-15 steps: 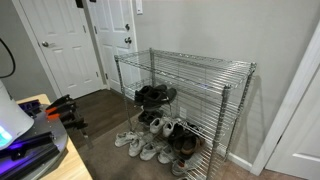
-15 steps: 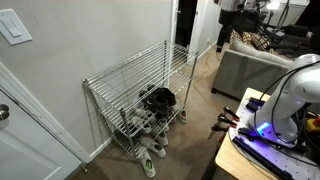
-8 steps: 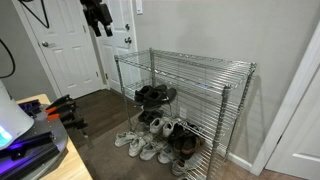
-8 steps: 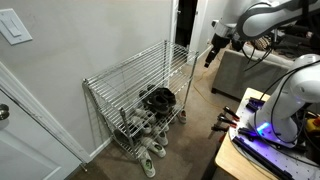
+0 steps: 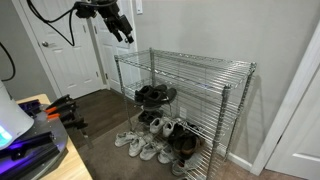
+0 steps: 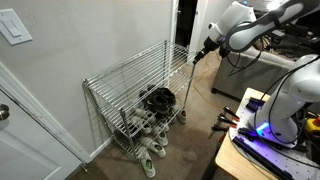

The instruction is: Move the black shoes to the rack above them

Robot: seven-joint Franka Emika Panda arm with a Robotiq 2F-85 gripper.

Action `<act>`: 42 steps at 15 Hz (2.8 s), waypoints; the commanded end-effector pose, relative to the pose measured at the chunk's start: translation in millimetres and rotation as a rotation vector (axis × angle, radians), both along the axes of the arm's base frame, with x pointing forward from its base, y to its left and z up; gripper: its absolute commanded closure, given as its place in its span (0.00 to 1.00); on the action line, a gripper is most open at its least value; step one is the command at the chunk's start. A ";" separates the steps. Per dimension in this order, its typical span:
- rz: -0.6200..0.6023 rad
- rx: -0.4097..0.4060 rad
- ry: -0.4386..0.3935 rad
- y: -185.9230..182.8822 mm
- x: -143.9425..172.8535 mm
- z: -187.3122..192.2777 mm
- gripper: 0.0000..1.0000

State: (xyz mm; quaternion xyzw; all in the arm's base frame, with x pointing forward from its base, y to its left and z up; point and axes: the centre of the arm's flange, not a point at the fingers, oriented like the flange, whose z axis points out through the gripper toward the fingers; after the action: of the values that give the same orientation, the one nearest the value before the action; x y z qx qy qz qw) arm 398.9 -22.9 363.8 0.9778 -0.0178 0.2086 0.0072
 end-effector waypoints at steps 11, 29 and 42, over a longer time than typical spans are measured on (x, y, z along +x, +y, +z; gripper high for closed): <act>-0.004 0.007 0.036 1.2 8.2 -20.7 0.00; 0.070 0.090 0.165 73.6 24.0 -166.4 0.00; 0.044 0.151 0.050 75.3 24.7 -244.0 0.00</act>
State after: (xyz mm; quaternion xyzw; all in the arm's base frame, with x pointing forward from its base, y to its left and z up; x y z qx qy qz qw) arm 426.4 72.5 147.2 0.9838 -0.0180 0.1633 -0.0720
